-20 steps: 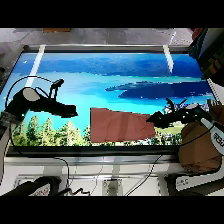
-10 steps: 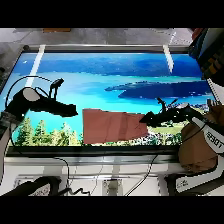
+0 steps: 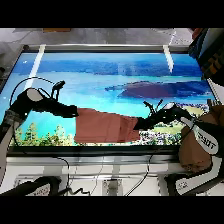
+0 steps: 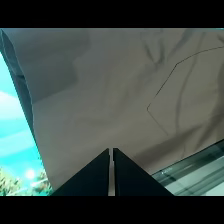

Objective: Fold the clothes and pants, and hang the long-sleeved shirts on hangers.

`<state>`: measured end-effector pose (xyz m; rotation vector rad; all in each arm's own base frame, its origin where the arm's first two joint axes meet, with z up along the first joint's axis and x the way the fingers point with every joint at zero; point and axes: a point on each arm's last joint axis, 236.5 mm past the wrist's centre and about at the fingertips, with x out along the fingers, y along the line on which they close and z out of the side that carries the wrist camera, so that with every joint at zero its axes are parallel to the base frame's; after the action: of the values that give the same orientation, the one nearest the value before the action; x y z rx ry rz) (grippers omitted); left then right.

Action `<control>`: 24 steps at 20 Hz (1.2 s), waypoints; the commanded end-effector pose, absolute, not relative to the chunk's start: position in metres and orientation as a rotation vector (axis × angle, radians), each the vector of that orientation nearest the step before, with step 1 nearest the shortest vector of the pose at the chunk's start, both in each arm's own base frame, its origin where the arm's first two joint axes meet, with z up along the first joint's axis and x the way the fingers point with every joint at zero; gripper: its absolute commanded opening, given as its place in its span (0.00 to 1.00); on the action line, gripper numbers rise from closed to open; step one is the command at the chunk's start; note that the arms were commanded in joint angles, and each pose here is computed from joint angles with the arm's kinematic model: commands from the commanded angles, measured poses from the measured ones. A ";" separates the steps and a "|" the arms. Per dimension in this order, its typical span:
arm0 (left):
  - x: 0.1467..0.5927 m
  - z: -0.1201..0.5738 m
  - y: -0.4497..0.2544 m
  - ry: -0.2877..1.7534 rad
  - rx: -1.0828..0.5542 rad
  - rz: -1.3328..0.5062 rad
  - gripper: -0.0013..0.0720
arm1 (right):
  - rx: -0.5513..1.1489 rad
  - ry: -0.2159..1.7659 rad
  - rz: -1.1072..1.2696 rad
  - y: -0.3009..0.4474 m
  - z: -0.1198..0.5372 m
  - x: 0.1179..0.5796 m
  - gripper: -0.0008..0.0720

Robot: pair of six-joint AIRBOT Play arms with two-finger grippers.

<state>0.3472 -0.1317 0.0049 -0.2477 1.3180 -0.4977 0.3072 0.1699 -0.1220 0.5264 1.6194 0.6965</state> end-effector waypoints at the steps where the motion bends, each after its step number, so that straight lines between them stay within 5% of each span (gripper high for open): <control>1: 0.347 0.003 -0.131 1.323 -0.249 -0.497 0.07 | 0.550 1.571 0.729 0.183 -0.106 0.322 0.03; 7: 0.349 0.006 -0.130 1.303 -0.214 -0.520 0.02 | 0.522 1.458 0.875 0.176 -0.022 0.365 0.03; 15: 0.383 0.110 -0.130 0.983 -0.064 -0.572 0.02 | 0.574 0.936 0.428 0.003 0.154 0.439 0.03; 19: 0.384 0.143 -0.128 0.872 -0.051 -0.553 0.02 | 0.661 0.779 0.005 -0.130 0.205 0.394 0.03; 24: 0.384 0.147 -0.127 0.855 -0.050 -0.549 0.02 | 0.666 0.637 -0.501 -0.250 0.242 0.277 0.03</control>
<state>0.3831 -0.1284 0.1406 -0.0543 0.8797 -0.5542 0.3469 -0.1891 0.2229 0.6681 0.7087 -0.2008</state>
